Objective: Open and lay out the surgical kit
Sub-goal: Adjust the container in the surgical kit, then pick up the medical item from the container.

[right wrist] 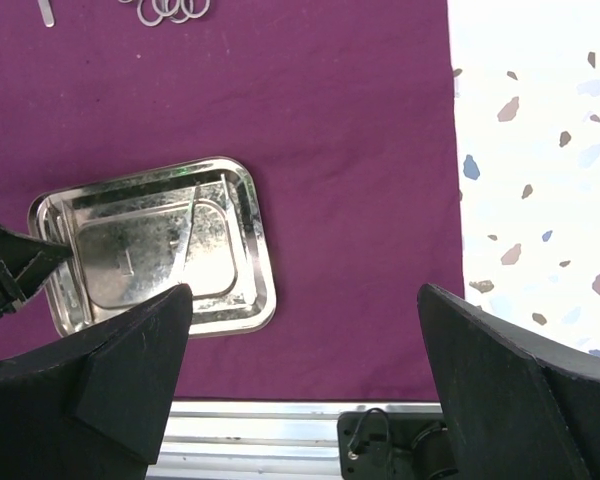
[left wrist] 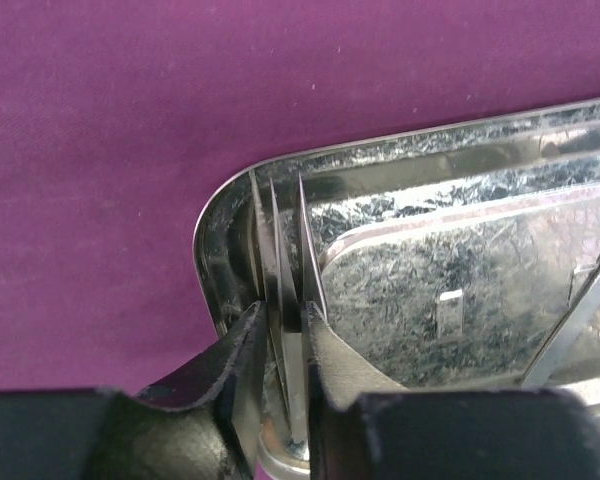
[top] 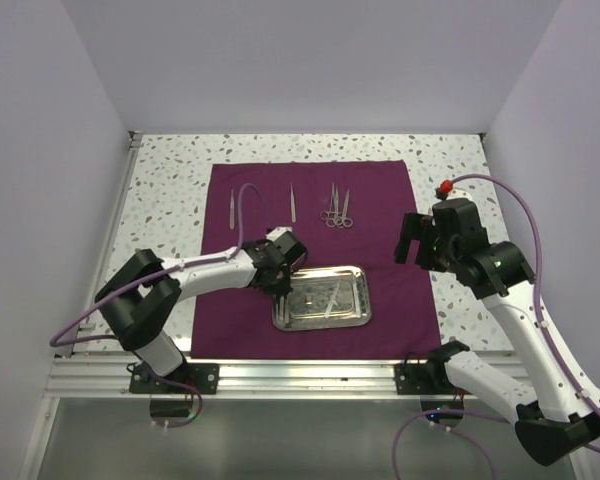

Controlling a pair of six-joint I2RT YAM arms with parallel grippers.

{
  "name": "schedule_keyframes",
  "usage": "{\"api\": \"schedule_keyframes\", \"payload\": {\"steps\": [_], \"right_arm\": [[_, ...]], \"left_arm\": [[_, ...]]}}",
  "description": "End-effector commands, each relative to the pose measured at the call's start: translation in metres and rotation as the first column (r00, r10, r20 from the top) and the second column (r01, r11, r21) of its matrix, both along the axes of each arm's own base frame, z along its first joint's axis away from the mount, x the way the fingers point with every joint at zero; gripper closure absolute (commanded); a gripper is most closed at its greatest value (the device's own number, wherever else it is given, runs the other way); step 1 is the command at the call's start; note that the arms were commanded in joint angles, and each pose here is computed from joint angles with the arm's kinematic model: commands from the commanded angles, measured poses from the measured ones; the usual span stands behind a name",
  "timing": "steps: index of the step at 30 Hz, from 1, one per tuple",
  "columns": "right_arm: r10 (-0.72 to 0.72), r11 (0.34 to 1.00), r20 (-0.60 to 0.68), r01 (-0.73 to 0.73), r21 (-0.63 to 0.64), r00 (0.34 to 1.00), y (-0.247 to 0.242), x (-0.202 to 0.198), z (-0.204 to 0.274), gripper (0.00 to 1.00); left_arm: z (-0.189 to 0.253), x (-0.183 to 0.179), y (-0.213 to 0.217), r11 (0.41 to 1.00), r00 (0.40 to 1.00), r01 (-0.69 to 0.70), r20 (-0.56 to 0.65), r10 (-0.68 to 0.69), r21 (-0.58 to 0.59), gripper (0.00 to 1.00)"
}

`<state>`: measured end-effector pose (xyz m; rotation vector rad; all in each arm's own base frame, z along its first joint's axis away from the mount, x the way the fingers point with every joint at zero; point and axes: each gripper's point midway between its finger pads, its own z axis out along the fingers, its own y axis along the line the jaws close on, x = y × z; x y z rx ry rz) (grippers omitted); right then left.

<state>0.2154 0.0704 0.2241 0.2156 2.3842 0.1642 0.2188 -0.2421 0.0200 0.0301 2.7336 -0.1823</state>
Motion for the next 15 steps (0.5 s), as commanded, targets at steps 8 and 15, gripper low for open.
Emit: {"api": "schedule_keyframes", "payload": {"steps": [8,15], "right_arm": [[-0.009,0.999,0.013,0.01,-0.039,1.0,-0.008,0.0,0.005,0.02],[-0.02,0.999,0.019,0.02,-0.03,1.0,-0.007,0.004,0.004,0.02]], "left_arm": [[-0.002,0.019,-0.021,0.999,0.999,0.038,0.028,-0.037,-0.019,1.0],[0.063,0.032,-0.027,0.998,0.994,0.049,0.099,-0.045,-0.041,1.0]]}}
